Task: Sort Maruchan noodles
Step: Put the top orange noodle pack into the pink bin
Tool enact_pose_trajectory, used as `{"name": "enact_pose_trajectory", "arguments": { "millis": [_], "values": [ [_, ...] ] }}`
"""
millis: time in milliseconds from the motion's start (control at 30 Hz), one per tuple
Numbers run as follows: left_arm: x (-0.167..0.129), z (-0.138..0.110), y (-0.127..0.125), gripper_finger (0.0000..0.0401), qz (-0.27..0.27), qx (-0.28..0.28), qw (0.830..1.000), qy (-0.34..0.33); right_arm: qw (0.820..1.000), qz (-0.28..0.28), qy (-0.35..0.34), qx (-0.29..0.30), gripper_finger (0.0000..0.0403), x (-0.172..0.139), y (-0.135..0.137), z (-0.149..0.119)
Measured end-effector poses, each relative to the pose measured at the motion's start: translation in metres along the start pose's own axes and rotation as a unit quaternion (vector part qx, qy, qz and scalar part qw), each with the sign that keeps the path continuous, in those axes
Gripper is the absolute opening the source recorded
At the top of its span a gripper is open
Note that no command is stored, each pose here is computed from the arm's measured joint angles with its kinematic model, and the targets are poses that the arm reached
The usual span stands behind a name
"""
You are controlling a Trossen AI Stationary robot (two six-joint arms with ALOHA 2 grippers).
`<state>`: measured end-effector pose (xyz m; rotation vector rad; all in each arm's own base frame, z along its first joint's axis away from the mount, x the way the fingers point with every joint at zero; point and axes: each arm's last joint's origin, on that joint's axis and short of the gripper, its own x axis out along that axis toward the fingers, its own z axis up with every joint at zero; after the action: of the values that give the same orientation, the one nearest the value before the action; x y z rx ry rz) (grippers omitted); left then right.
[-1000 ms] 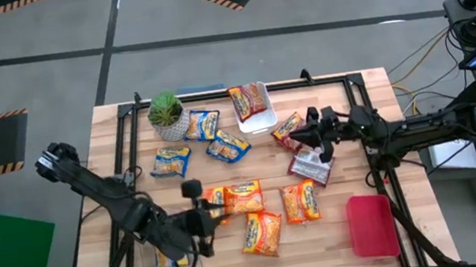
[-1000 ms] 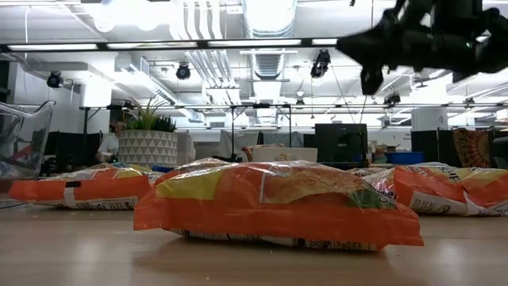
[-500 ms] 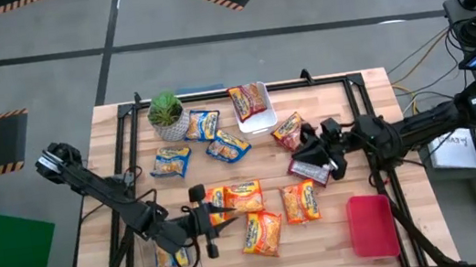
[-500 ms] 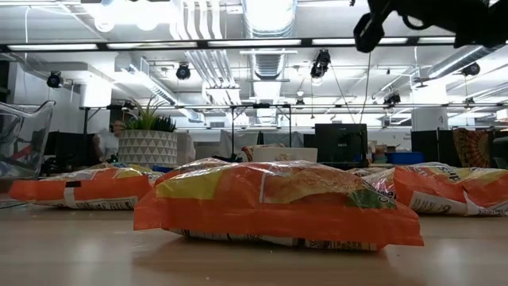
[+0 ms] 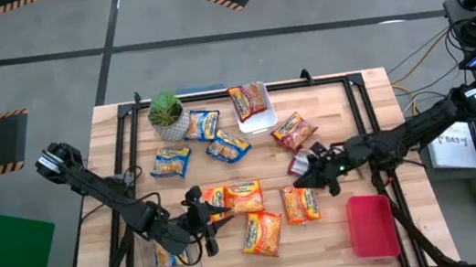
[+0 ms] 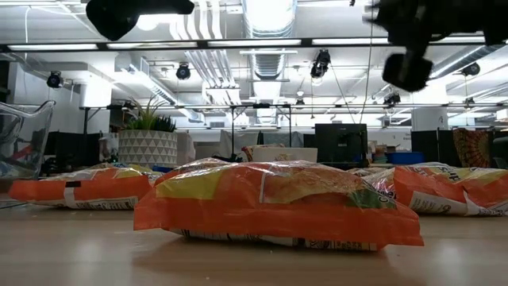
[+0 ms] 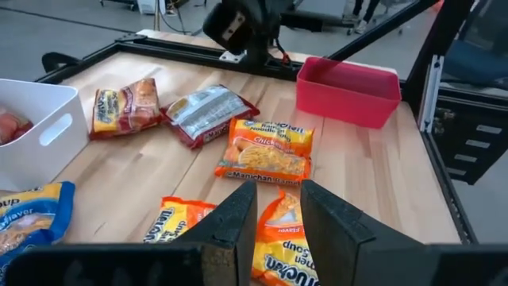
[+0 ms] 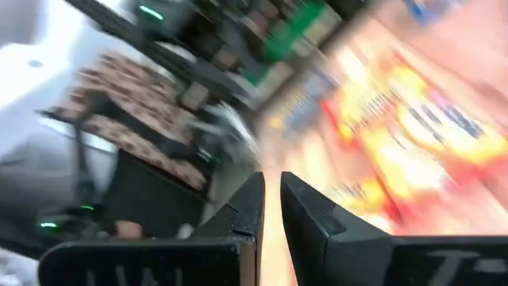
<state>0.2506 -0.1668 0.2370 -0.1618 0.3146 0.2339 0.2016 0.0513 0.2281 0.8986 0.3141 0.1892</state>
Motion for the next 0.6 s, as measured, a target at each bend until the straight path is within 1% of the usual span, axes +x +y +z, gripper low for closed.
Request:
{"name": "enact_pose_trajectory", "arguments": {
  "millis": [67, 133, 200, 267, 333, 433, 600],
  "values": [
    [0.001, 0.0, 0.001, 0.0082, 0.002, -0.001, 1.0, 0.0, 0.998, -0.055, 0.041, 0.003, 0.0033, 0.0, 0.0, 0.0],
    [0.001, 0.0, 0.001, 0.0082, 0.002, -0.002, 1.0, 0.0, 0.989, -0.123, 0.084, -0.007, 0.0033, -0.002, 0.002, 0.002],
    [0.001, 0.0, 0.001, 0.0082, 0.001, -0.002, 1.0, 0.0, 0.974, -0.195, 0.111, -0.024, 0.0033, -0.007, 0.004, 0.005],
    [0.001, 0.0, 0.0, 0.0082, -0.002, -0.002, 1.0, 0.002, 0.955, -0.267, 0.124, -0.039, 0.0033, -0.013, 0.005, 0.008],
    [0.001, 0.0, 0.0, 0.0082, -0.002, 0.001, 1.0, 0.002, 0.938, -0.318, 0.132, -0.048, 0.0033, -0.017, 0.005, 0.01],
    [0.002, 0.001, 0.001, 0.0082, 0.0, 0.003, 1.0, 0.001, 0.927, -0.343, 0.145, -0.045, 0.0033, -0.019, 0.005, 0.011],
    [0.003, 0.001, 0.002, 0.0073, -0.001, 0.009, 1.0, 0.003, 0.926, -0.342, 0.157, -0.036, 0.0034, -0.019, 0.003, 0.008]
  ]
}}
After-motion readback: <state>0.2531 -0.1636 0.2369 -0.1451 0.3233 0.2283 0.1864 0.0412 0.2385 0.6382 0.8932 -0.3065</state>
